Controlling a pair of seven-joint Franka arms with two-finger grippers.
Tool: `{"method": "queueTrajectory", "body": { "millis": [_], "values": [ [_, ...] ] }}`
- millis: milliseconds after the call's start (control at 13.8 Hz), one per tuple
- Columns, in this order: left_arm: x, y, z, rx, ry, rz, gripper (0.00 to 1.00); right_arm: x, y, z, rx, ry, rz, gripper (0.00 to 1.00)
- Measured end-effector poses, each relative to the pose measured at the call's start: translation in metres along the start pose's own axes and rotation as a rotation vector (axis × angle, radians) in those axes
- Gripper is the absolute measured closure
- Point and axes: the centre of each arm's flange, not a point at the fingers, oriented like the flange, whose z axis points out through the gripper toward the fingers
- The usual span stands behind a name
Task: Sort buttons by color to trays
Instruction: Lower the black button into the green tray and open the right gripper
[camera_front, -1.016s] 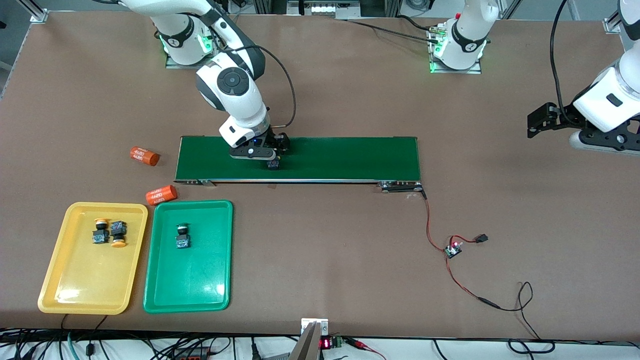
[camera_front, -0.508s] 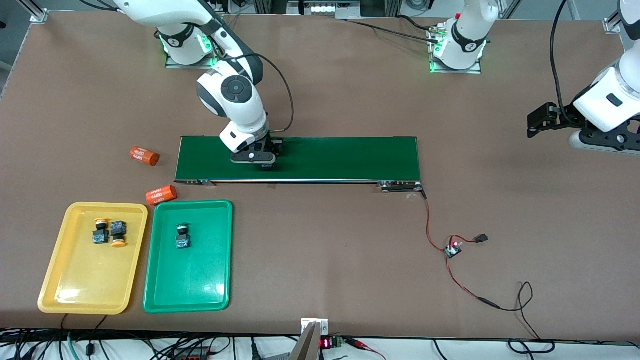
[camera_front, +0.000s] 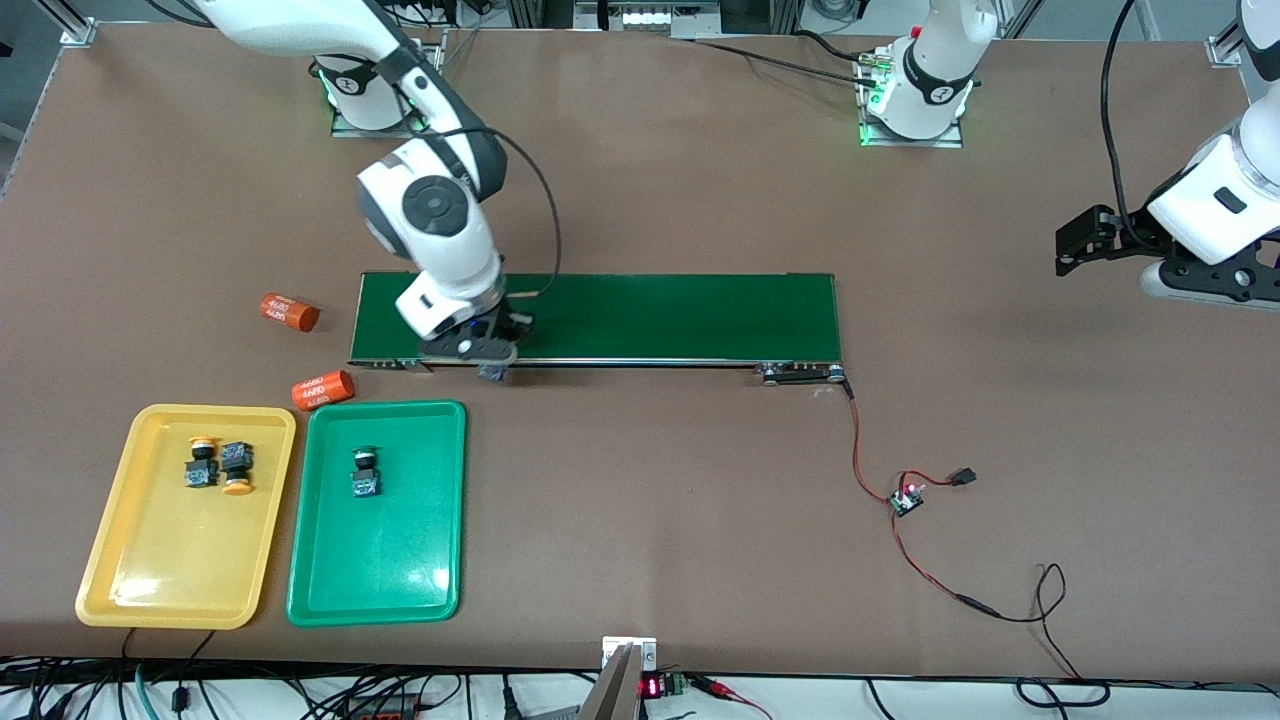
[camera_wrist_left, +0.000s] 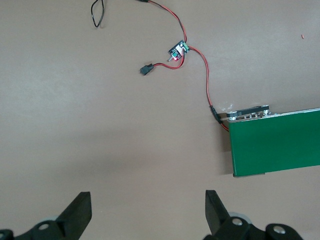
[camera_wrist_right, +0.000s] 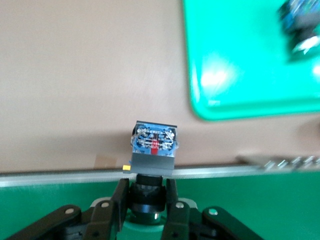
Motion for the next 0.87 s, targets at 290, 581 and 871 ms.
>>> {"method": "queueTrajectory", "body": {
  "millis": [290,581,871],
  "values": [
    [0.000,-0.001,0.000,0.000,0.000,-0.001,0.00,0.070,0.083,-0.003,0.052,-0.004,-0.030,0.66],
    [0.000,-0.001,0.000,0.000,-0.001,-0.002,0.00,0.101,0.114,0.032,0.063,0.041,-0.082,0.66],
    [0.000,-0.001,0.000,0.000,-0.002,-0.002,0.00,0.109,0.127,0.086,0.070,0.068,-0.087,0.66]
  ]
}}
